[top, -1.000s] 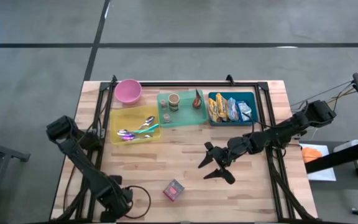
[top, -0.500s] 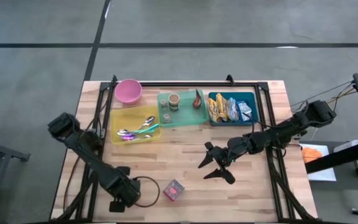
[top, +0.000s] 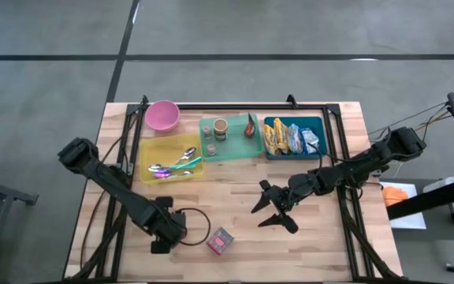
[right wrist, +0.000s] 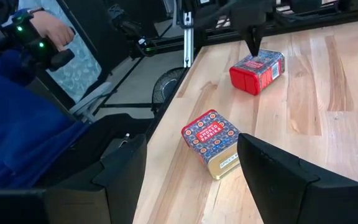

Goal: Pick & Place Food Item
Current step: Put the left red seasoning can into the green bin

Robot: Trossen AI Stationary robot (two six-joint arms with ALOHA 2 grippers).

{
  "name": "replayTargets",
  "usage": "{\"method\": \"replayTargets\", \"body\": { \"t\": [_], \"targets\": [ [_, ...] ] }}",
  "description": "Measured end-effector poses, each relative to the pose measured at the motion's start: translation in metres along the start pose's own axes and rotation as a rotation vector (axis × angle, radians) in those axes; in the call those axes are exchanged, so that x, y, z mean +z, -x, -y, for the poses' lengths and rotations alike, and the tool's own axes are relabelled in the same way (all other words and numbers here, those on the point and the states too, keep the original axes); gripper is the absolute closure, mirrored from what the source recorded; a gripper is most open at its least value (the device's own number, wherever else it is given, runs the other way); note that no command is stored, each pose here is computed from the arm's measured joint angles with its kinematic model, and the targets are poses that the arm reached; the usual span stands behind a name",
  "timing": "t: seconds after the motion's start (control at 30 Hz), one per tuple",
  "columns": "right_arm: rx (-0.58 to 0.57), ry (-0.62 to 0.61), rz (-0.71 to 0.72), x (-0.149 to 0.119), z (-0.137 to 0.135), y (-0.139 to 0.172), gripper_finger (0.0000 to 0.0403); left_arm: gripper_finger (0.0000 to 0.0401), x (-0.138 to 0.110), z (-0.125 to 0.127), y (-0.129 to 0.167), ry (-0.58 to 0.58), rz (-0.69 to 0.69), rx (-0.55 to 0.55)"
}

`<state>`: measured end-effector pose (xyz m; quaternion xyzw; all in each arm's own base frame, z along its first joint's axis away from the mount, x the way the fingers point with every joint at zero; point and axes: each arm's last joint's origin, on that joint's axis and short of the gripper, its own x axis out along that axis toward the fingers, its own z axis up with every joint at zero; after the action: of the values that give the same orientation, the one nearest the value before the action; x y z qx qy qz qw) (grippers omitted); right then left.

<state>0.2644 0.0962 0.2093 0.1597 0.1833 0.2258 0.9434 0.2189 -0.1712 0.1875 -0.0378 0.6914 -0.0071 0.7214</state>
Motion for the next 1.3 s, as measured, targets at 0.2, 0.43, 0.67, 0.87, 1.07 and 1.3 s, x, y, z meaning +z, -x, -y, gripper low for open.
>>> {"method": "replayTargets", "body": {
  "t": [0.2,0.43,0.67,0.87,1.07,1.3],
  "targets": [
    [-0.001,-0.002,0.000,0.000,0.000,0.000,0.0154,0.0395,0.001,0.000,0.006,0.002,0.031,-0.027],
    [-0.003,-0.001,0.000,0.000,0.000,0.000,0.0154,0.0354,0.004,-0.001,0.009,0.030,0.080,-0.019],
    [-0.003,-0.001,0.000,0.000,0.000,0.000,0.0154,0.0327,0.009,0.009,0.011,-0.307,0.175,-0.067],
    [-0.002,-0.001,0.000,0.000,0.000,0.000,0.0154,0.0321,0.012,0.012,0.017,-0.362,0.198,-0.080],
    [-0.002,-0.001,0.000,0.000,0.000,0.000,0.0154,0.0321,0.011,0.011,0.020,-0.217,0.174,-0.077],
    [-0.003,0.000,0.001,0.000,0.000,0.000,0.0154,0.0321,0.010,0.010,0.022,-0.183,0.188,-0.075]
  ]
}}
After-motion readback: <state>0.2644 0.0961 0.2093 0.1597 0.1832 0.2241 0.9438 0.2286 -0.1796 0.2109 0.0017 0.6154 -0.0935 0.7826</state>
